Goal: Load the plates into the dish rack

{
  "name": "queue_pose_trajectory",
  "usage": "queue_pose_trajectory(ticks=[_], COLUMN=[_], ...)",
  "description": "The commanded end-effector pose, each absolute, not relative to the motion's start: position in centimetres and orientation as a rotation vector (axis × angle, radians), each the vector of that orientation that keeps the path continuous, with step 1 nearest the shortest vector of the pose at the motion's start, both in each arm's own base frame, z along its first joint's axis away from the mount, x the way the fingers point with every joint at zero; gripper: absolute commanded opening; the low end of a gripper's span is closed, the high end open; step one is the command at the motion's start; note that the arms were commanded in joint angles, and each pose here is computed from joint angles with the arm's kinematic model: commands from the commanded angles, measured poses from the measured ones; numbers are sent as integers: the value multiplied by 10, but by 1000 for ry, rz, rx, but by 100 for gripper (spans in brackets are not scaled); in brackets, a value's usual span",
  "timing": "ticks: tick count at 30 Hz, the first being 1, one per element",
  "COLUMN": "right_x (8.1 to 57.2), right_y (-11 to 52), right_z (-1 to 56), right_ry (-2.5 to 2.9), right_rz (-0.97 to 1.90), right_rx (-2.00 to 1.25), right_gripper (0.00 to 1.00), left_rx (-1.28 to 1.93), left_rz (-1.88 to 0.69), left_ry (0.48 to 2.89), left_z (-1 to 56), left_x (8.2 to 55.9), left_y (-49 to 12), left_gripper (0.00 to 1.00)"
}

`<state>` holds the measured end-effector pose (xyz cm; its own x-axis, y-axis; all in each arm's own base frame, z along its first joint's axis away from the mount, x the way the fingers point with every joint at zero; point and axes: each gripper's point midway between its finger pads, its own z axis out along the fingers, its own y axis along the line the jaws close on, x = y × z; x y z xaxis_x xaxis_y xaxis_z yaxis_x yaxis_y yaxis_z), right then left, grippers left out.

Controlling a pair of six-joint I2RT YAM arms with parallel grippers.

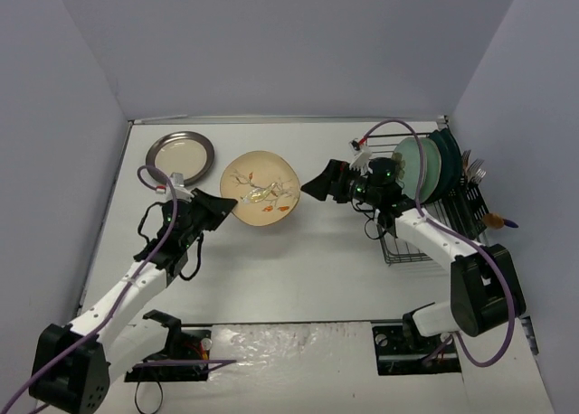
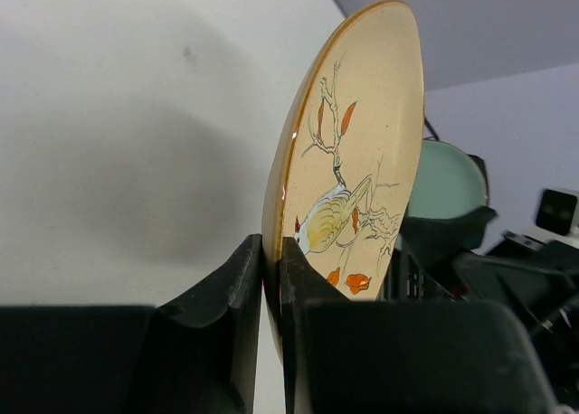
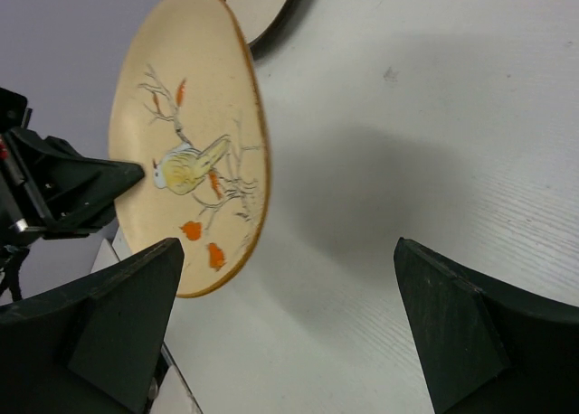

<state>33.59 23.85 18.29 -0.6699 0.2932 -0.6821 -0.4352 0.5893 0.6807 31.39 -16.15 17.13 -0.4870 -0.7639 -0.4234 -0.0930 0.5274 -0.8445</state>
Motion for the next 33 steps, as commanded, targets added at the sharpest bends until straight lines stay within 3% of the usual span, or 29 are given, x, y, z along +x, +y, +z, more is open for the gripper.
queue_pose_trajectory(ticks=[1, 13, 20, 26, 30, 33], right_x=[337, 320, 318, 318, 320, 320], right_y=[268, 309, 316, 314, 307, 302], right_z=[224, 228, 216, 226, 234, 243], right_ry=[1874, 1855, 1873, 1844, 1826, 1808], right_rz=[1233, 1329, 1332, 1310, 1265, 1234], right_rx=[-270, -404, -410, -418, -403, -402], right_gripper=[100, 97, 87, 54, 21, 6], left_rx=[-490, -430, -411, -410, -428, -430], left_rz=[-1202, -1272, -1291, -1273, -1237, -1219], left_ry=[1663, 1620, 1589, 1600, 1630, 1666], left_z=[281, 301, 309, 304, 290, 279], left_x=[304, 290, 285, 282, 284, 285], left_y=[-177, -181, -181, -179, -176, -177], left_gripper=[0, 0, 0, 0, 0, 0])
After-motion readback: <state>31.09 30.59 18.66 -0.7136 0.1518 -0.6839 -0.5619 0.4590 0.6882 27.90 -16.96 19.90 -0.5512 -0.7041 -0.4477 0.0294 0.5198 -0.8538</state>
